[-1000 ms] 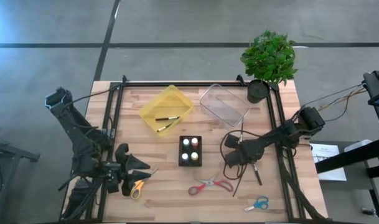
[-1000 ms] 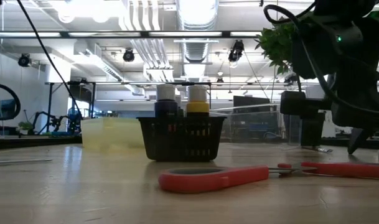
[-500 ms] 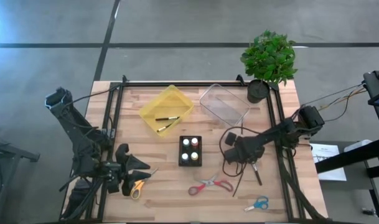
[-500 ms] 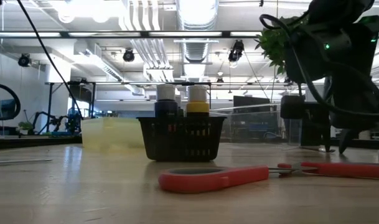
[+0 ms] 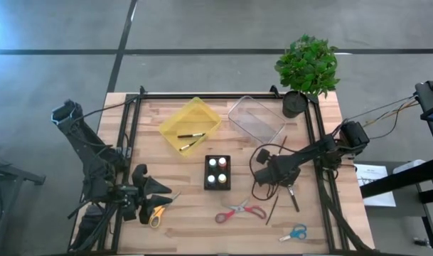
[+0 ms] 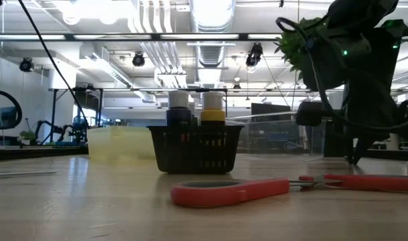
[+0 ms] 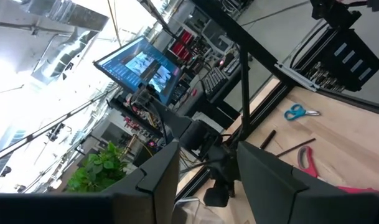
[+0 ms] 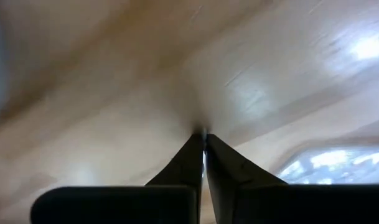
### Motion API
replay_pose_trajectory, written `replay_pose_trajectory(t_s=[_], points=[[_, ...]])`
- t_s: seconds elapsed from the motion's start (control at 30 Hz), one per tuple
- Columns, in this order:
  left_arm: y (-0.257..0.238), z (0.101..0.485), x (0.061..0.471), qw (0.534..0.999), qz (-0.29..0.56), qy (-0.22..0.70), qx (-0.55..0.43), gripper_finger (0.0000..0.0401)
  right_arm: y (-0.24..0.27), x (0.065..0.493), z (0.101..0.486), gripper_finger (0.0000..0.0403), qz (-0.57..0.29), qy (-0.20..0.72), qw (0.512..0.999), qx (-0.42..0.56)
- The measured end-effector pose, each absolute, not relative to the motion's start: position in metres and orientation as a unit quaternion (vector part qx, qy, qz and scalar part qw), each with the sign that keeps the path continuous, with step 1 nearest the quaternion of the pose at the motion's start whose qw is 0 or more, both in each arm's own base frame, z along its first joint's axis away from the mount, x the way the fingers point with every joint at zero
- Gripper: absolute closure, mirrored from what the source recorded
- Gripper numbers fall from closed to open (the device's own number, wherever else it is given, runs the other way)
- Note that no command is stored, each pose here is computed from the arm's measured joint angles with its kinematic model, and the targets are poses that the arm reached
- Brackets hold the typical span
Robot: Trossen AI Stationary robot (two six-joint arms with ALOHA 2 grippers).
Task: Pick & Place Paint Supplies
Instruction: Put the black eyeshadow brush into the yellow bin
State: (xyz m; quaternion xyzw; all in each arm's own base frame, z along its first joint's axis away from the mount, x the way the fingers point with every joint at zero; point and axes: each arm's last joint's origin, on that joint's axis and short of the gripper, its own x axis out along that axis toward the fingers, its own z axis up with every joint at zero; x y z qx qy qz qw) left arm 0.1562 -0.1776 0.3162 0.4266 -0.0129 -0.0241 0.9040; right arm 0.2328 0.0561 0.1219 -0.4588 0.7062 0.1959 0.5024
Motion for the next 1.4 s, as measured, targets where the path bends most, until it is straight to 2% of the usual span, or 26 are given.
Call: replay_pose_trajectory(t_s=[0.37, 0.6, 0.83, 1.1, 1.2, 1.4], points=[[-0.178, 0.316, 0.156, 0.903, -0.024, -0.012, 0.428, 0.0231, 0.092, 0.255, 0.158, 0.0394, 0.139, 0.676, 0.584, -0.427], [-0.178, 0.316, 0.156, 0.903, -0.024, -0.012, 0.429, 0.0231, 0.113, 0.273, 0.197, 0.0394, 0.112, 0.635, 0.684, -0.341], [-0.178, 0.316, 0.156, 0.903, -0.024, -0.012, 0.429, 0.0231, 0.122, 0.279, 0.255, 0.0394, 0.093, 0.537, 0.791, -0.279], [-0.178, 0.316, 0.157, 0.903, -0.025, -0.013, 0.429, 0.0231, 0.091, 0.295, 0.302, 0.0395, 0.032, 0.404, 0.864, -0.298], [-0.178, 0.316, 0.157, 0.903, -0.024, -0.013, 0.429, 0.023, 0.068, 0.305, 0.312, 0.0395, 0.006, 0.36, 0.883, -0.301], [-0.177, 0.316, 0.157, 0.903, -0.024, -0.013, 0.429, 0.023, 0.019, 0.326, 0.318, 0.0395, 0.007, 0.242, 0.932, -0.269]])
